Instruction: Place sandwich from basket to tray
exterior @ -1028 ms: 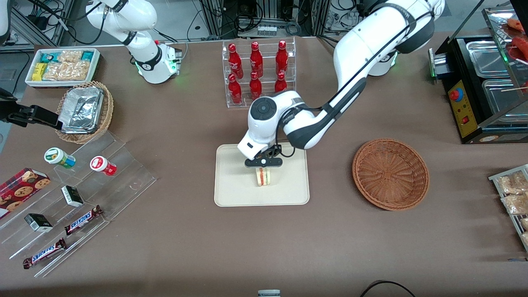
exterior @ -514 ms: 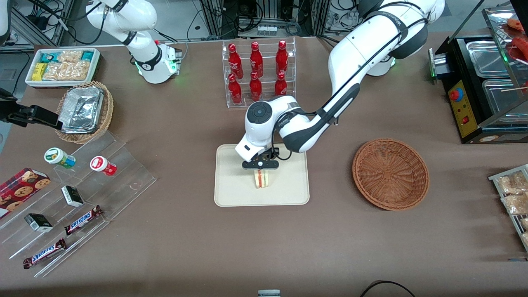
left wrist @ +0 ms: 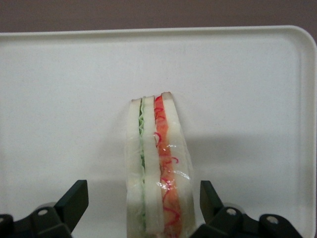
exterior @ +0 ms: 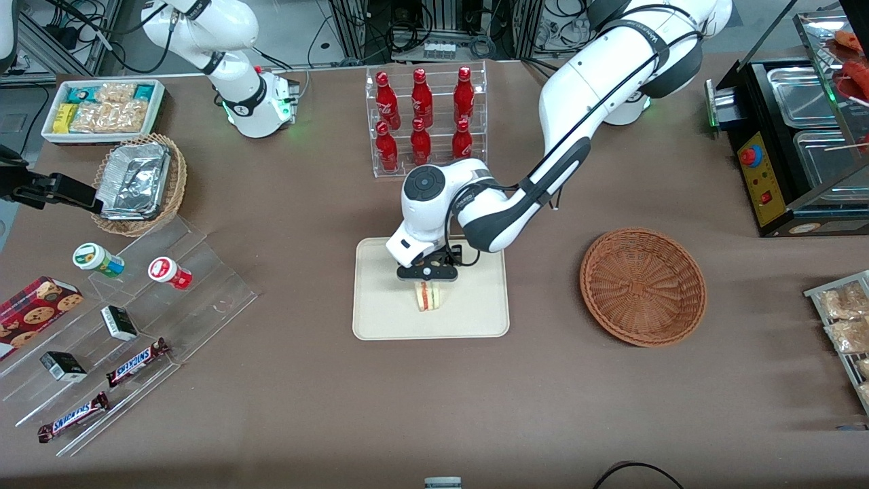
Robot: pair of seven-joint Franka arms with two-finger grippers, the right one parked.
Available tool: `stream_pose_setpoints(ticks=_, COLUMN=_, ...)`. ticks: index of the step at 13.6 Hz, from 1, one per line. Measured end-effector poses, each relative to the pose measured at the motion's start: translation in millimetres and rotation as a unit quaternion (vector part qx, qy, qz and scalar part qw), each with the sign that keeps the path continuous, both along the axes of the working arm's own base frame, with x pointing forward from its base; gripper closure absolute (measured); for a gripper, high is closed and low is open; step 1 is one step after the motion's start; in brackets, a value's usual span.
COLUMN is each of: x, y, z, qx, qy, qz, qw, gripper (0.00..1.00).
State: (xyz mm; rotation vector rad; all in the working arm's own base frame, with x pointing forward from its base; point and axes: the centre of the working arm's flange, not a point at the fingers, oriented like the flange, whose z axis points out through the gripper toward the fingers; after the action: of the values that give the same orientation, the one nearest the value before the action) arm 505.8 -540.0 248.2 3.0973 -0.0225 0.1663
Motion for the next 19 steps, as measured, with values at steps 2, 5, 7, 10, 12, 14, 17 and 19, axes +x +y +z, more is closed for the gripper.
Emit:
stream_pose_setpoints(ticks=2, x=6, y=1, z=23, qx=-0.002, qy=-0.004, qz=0.019, qw=0.9998, gripper=0.00)
stream_pose_setpoints(ticks=5, x=22, y=26, z=87, qx=0.011, qy=0.003, qz=0.069, qw=0.9976, gripper=0.00)
stream_pose_setpoints(ticks=7, x=33, y=63, z=148, qx=0.029, qy=0.018, qz=0.112, qw=0.9931, gripper=0.00)
stream_pose_setpoints(ticks=10, x=40, y=133, z=233, qx=0.064, qy=0.030, qz=0.145, qw=0.9868, gripper=0.00)
stream_pose_setpoints(ticks=12, x=41, y=177, z=272, qx=0.079, qy=0.054, qz=0.131, qw=0.9867, gripper=0.00)
stream_pose_setpoints(ticks=14, x=44, y=216, z=297, qx=0.085, qy=0.071, qz=0.114, qw=0.9873, gripper=0.00)
stream_pose_setpoints(ticks=17, x=44, y=266, z=324, qx=0.098, qy=0.095, qz=0.080, qw=0.9874, gripper=0.00)
stream_pose_setpoints(ticks=19, x=44, y=300, z=339, qx=0.104, qy=0.110, qz=0.056, qw=0.9868, gripper=0.00)
